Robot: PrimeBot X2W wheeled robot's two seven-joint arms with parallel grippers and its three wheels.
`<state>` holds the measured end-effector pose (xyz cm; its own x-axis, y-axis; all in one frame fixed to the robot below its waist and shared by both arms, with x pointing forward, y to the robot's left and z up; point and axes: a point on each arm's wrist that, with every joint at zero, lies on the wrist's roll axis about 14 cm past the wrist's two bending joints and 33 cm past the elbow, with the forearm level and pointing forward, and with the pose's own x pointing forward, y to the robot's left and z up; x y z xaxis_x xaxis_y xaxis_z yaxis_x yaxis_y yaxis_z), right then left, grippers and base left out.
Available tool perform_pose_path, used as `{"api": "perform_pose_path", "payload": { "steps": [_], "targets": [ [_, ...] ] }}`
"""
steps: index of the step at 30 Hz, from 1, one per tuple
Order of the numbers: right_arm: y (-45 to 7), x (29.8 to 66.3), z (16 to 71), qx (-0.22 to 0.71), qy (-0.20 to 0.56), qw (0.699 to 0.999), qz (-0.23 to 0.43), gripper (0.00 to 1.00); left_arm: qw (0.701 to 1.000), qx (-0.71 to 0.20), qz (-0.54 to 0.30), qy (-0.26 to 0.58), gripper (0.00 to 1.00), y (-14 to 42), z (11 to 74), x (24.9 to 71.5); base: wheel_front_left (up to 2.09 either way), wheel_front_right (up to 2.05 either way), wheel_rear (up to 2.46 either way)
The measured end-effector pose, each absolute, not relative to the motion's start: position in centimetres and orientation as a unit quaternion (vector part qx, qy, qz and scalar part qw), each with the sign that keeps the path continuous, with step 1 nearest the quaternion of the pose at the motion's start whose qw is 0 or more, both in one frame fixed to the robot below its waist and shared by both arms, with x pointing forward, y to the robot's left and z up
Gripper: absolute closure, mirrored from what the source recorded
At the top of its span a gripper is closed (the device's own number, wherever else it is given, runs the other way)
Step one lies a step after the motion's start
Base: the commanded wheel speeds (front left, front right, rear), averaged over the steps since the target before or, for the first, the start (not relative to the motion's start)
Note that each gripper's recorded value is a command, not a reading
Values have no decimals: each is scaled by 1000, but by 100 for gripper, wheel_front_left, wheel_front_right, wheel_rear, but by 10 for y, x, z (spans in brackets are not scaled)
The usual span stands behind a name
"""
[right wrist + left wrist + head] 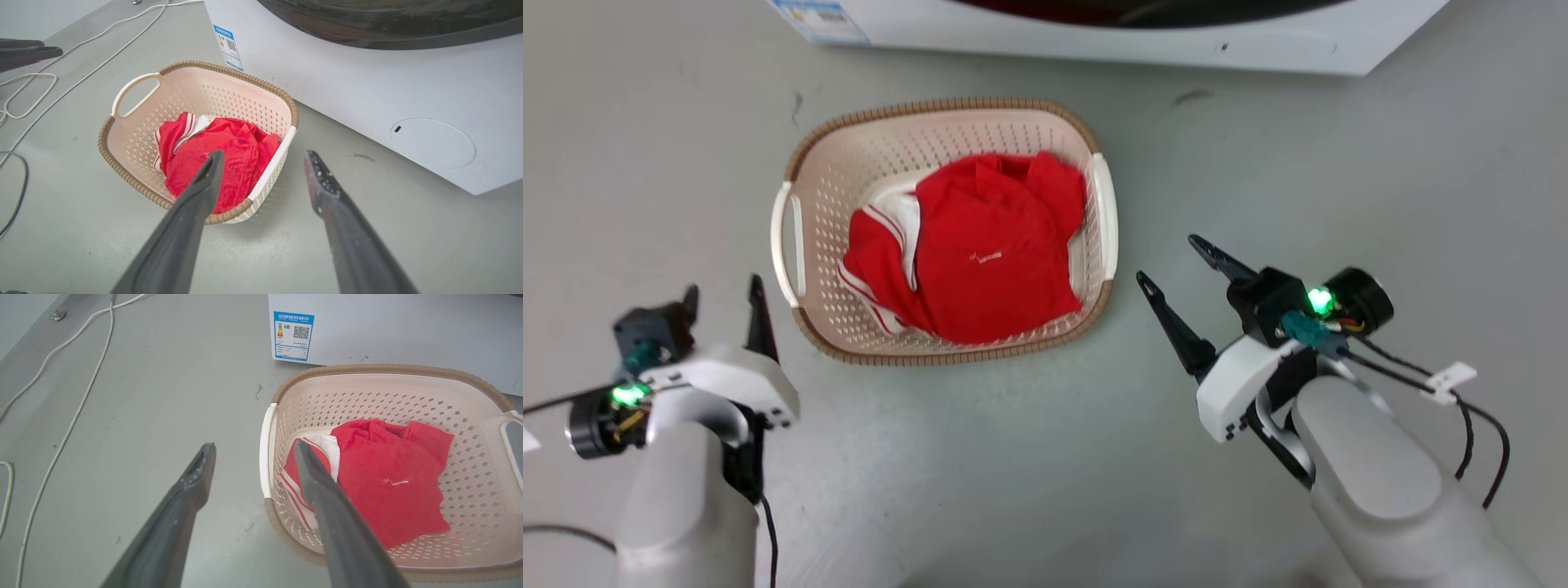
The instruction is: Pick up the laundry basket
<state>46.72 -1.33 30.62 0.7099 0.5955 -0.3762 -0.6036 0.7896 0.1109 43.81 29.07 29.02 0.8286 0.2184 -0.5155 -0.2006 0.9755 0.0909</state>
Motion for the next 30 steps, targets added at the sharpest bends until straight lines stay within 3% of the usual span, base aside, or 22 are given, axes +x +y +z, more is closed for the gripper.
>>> {"api": "perform_pose_path", "payload": {
  "steps": [15, 30],
  "targets": [
    [-1, 492, 218, -13, 278, 896, 347, 0, 939, 30, 112, 324, 0, 305, 233, 460, 0, 0, 0],
    [18, 497, 165, -14, 314, 873, 373, 0, 925, 28, 113, 362, 0, 306, 192, 465, 0, 0, 0]
  ]
}}
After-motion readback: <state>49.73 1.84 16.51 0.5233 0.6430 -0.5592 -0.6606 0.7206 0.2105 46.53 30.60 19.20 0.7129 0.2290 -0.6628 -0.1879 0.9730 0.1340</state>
